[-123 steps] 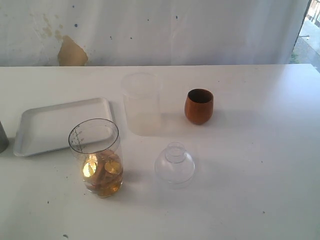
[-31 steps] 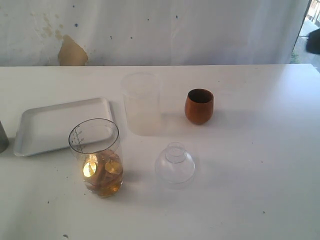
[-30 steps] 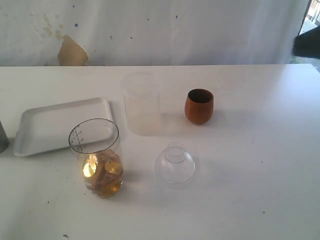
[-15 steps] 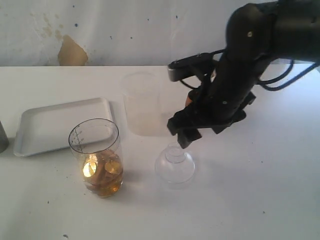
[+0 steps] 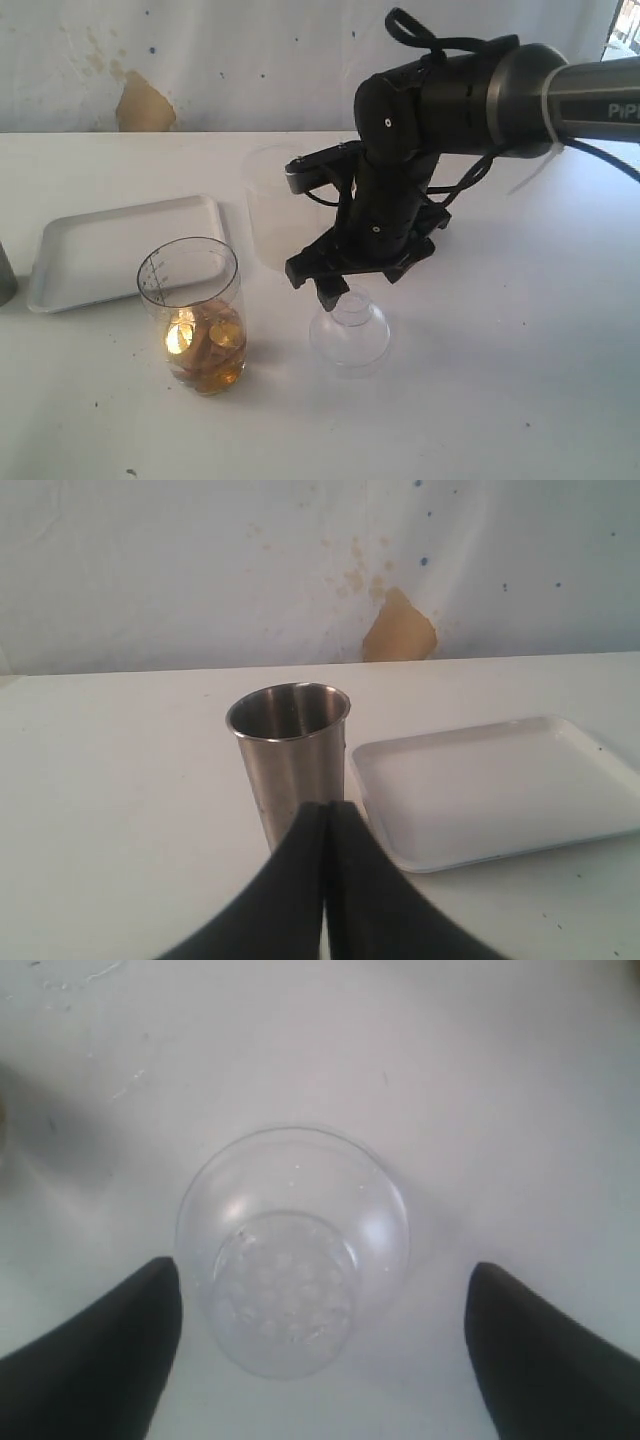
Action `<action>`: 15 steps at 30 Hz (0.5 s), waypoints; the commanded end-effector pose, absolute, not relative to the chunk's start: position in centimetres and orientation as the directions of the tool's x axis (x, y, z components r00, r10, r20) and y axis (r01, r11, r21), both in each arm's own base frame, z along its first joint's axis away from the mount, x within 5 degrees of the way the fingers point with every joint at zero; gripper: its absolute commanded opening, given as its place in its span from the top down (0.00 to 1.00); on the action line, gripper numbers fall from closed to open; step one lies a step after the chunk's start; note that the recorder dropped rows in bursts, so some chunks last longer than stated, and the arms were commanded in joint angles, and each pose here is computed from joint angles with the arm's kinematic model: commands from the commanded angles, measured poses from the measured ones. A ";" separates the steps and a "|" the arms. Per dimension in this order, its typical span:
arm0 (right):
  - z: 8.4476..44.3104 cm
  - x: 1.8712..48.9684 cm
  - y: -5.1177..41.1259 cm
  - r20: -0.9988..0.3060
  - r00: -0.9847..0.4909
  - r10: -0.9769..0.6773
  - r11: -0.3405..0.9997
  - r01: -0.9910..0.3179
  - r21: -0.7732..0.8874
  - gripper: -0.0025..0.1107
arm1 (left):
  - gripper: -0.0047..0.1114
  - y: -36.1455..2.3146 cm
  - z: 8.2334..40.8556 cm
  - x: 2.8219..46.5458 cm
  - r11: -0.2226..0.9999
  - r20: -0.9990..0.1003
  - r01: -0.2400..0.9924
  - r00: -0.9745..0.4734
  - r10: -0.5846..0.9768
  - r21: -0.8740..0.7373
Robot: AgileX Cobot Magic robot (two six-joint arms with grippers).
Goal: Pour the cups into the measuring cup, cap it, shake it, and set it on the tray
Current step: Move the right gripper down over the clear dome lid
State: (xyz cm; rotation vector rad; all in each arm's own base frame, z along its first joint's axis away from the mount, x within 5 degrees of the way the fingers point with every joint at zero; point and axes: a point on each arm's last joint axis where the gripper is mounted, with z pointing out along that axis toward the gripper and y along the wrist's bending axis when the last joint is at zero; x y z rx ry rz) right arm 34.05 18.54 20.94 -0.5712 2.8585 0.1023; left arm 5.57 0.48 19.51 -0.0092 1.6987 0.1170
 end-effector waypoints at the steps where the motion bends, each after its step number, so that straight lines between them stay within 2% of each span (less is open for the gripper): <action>1: 20.7 34.4 18.6 -0.247 -0.895 -0.371 0.922 -0.387 0.016 0.36 | 0.96 0.5 19.5 5.6 0.994 -0.990 -0.071 -0.121 0.075 0.084; 5: 20.6 34.5 18.7 -0.256 -0.893 -0.369 0.922 -0.386 0.019 0.41 | 0.96 0.5 19.5 5.6 0.994 -0.990 -0.071 -0.121 0.075 0.084; 15: 19.6 34.6 18.8 -0.230 -0.899 -0.372 0.923 -0.386 0.016 0.41 | 0.96 0.5 19.5 5.6 0.994 -0.990 -0.071 -0.121 0.075 0.084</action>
